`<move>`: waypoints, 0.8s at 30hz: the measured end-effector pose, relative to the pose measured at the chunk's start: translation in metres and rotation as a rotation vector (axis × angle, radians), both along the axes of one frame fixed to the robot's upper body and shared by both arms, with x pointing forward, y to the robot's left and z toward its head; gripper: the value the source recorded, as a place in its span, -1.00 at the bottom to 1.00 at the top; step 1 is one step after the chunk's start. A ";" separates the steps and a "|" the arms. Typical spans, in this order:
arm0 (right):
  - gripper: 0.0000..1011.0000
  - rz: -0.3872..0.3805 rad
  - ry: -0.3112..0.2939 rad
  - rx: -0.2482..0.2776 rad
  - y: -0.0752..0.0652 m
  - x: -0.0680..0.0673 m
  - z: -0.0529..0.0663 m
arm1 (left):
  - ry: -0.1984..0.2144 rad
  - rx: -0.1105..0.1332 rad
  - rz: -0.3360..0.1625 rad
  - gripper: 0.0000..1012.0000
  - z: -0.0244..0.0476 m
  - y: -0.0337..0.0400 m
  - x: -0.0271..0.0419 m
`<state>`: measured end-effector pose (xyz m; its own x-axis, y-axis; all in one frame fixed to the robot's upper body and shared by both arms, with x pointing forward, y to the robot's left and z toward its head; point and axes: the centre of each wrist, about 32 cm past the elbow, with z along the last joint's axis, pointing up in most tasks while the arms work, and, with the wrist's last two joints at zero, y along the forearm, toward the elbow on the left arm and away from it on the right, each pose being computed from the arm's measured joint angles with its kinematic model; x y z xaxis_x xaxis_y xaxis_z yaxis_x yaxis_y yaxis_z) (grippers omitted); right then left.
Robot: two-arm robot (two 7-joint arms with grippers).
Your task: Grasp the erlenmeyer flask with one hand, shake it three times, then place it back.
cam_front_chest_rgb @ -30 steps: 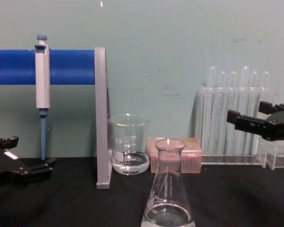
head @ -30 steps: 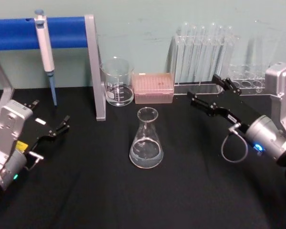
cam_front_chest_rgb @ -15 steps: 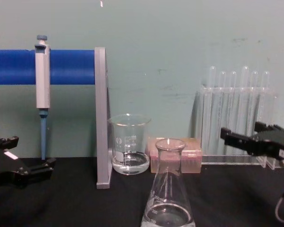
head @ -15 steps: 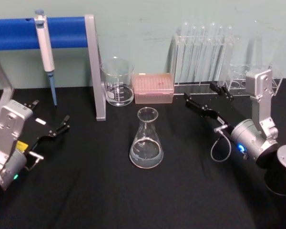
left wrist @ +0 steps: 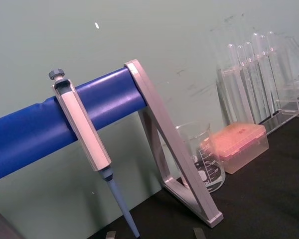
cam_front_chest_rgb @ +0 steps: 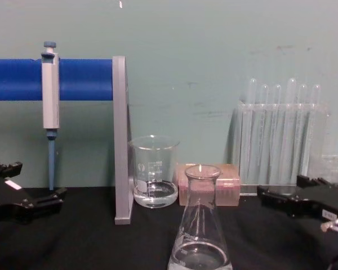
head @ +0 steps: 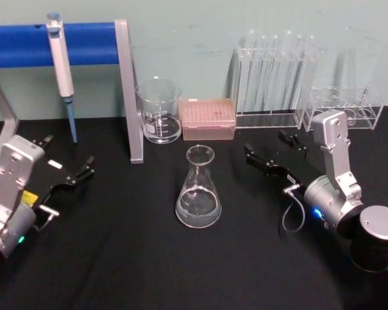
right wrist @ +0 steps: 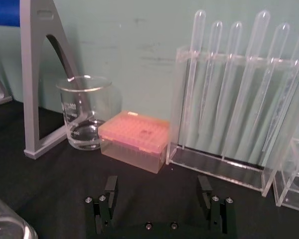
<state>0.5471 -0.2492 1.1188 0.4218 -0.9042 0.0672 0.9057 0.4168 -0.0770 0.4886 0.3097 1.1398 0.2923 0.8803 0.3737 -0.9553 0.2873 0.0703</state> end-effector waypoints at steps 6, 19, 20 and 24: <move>0.98 0.001 0.024 -0.012 0.000 0.000 -0.005 | 0.000 0.000 0.000 0.98 0.0000 0.0000 0.0000; 0.98 0.005 0.035 -0.025 -0.001 -0.002 -0.006 | 0.000 0.000 0.000 0.98 0.0000 0.0000 0.0000; 0.98 0.005 0.035 -0.025 -0.001 -0.002 -0.006 | 0.000 0.000 0.000 0.98 0.0000 0.0000 0.0000; 0.98 0.005 0.035 -0.025 -0.001 -0.002 -0.006 | 0.000 0.000 0.000 0.98 0.0000 0.0000 0.0000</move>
<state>0.5454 -0.2503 1.1124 0.4292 -0.9001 0.0751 0.9000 0.4193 -0.1191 0.4886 0.3097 1.1398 0.2922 0.8803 0.3737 -0.9553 0.2873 0.0702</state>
